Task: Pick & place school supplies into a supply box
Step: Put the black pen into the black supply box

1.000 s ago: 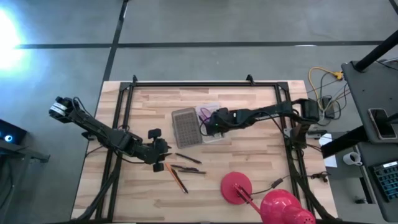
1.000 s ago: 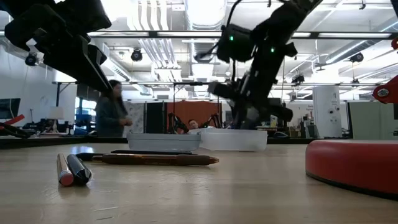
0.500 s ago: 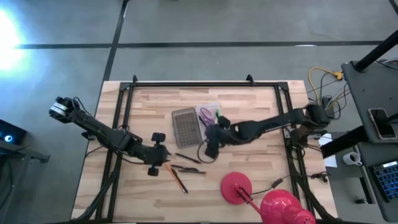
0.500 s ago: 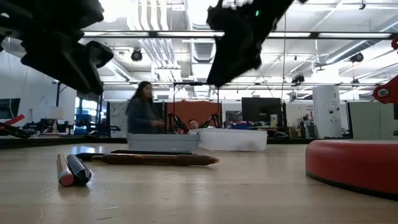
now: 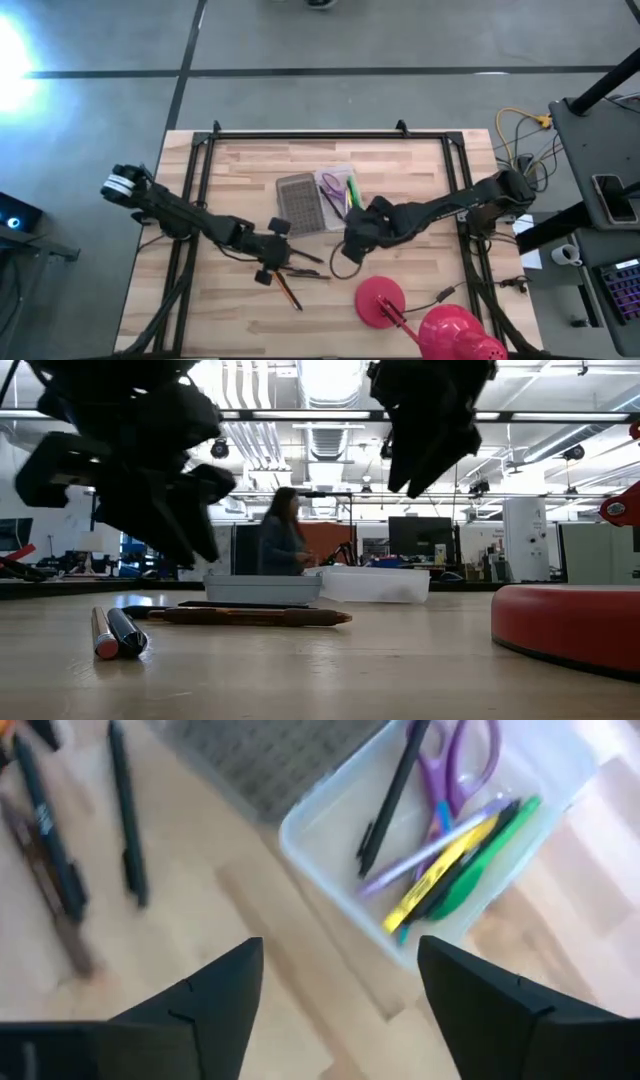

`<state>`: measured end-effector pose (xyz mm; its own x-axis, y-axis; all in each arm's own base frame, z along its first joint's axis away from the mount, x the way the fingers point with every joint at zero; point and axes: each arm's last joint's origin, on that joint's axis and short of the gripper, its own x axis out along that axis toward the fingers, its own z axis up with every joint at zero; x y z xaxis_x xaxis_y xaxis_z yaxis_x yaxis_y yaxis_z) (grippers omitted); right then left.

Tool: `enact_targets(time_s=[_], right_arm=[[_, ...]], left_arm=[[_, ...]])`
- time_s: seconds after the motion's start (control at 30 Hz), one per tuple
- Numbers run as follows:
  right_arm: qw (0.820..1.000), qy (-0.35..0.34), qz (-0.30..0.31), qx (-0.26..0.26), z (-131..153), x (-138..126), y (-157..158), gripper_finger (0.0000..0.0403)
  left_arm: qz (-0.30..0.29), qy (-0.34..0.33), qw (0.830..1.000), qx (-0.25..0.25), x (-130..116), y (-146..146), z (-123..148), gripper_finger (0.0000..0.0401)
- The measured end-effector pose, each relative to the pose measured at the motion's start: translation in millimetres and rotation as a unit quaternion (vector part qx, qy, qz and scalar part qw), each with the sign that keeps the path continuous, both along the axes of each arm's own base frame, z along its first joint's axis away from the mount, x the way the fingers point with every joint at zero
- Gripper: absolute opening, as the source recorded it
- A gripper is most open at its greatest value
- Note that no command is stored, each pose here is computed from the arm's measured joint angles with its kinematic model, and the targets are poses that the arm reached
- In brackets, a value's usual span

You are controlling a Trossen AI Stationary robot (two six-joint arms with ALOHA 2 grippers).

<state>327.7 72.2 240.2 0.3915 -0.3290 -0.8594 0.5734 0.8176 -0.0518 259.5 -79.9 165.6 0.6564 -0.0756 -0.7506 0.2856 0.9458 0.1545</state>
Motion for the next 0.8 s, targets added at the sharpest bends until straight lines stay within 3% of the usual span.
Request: enact_targets(time_s=[0.23,0.57,0.67,0.8], right_arm=[[1.0,-0.006,-0.02,0.008,-3.6,-6.3,14.2,0.0286],[1.0,-0.006,-0.024,0.008,-4.3,-7.0,15.3,0.0279],[1.0,-0.001,-0.03,0.008,-5.0,-8.5,14.8,0.0274],[0.999,0.0,-0.032,0.01,-4.9,-10.4,18.0,0.0265]], left_arm=[[0.009,0.003,1.0,0.016,26.8,10.3,0.2,0.0141],[-0.008,0.111,0.994,0.014,62.0,19.5,-31.4,0.0123],[-0.022,0.137,0.99,0.024,67.8,18.1,-31.9,0.0096],[-0.04,0.143,0.988,0.032,71.4,16.7,-27.9,0.0024]])
